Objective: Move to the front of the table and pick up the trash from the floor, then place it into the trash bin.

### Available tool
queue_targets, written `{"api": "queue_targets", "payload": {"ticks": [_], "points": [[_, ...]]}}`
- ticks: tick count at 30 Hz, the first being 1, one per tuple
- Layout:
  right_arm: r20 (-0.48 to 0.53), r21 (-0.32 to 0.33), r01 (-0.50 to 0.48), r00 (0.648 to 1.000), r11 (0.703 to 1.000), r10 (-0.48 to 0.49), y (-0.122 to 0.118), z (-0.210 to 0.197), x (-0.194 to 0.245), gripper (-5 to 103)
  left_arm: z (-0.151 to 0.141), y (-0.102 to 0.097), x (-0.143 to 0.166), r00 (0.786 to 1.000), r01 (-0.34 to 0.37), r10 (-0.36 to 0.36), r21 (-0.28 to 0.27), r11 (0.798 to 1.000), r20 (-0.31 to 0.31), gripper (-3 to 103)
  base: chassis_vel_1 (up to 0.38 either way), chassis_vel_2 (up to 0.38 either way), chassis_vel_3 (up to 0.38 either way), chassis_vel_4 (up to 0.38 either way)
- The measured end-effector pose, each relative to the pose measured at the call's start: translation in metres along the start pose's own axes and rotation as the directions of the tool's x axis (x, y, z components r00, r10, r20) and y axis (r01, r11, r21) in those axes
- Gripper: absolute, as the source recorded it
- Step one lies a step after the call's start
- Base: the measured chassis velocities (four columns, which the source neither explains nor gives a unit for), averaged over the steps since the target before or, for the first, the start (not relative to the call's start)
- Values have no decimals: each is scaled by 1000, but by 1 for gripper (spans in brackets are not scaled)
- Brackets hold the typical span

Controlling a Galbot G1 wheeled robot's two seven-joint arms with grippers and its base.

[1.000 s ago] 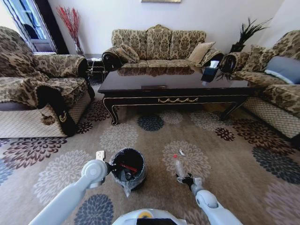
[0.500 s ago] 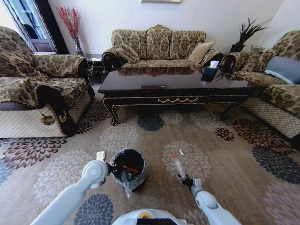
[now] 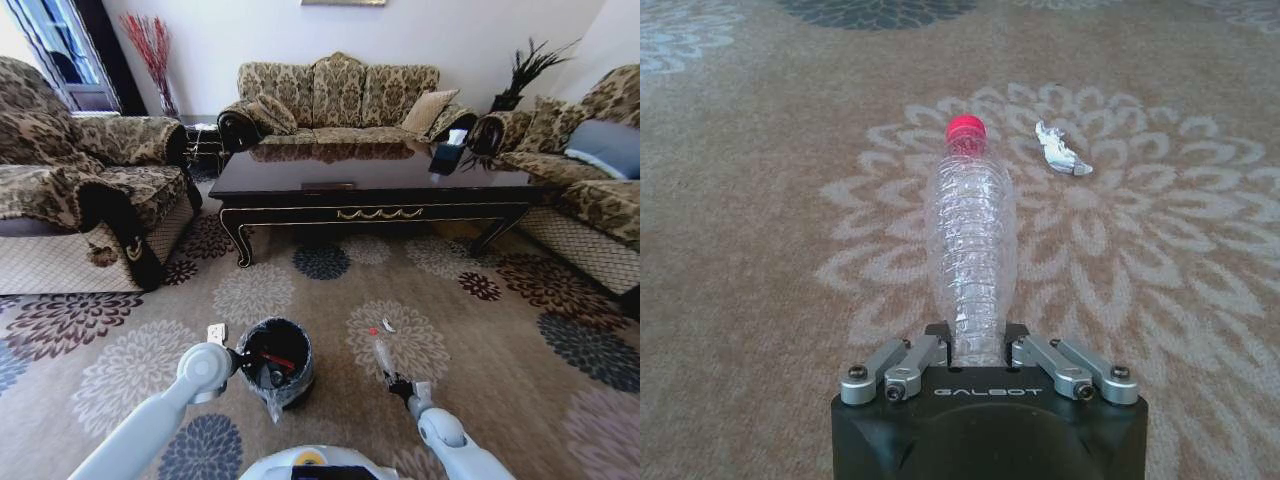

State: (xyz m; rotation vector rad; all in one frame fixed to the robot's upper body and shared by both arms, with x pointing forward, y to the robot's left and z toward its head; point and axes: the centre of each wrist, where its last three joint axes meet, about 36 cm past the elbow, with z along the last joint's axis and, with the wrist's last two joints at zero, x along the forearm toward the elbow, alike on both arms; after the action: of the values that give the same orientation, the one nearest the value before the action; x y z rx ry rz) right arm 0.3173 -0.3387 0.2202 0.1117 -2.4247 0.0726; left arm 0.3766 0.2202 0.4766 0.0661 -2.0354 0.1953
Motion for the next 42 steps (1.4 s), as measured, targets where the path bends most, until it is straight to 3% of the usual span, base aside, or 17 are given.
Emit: {"api": "queue_targets", "payload": {"ticks": [9,15,26,32,42], "points": [[64,13,-13,998,1000,12,-15,-20,17,22,1,-1,0,1000,-1,1,1,1000,4,0,0,0,0,0],[191,46,12,981,999,-21,-16,-56,46,23,5,-8,0,1000,-18,18,-5,1000,2,0,0,0,0,0],[357,66,132,922,989,-147,29,-120,98,22,-3,-21,-1,999,-38,38,-13,999,22,0,0,0,0,0],[439,110,202,869,973,-230,53,-148,134,22,-8,-30,2,998,-44,45,-41,998,34,0,0,0,0,0],[506,206,289,786,935,-355,80,-170,186,22,-19,-65,11,994,-93,99,-119,989,45,0,0,0,0,0]]}}
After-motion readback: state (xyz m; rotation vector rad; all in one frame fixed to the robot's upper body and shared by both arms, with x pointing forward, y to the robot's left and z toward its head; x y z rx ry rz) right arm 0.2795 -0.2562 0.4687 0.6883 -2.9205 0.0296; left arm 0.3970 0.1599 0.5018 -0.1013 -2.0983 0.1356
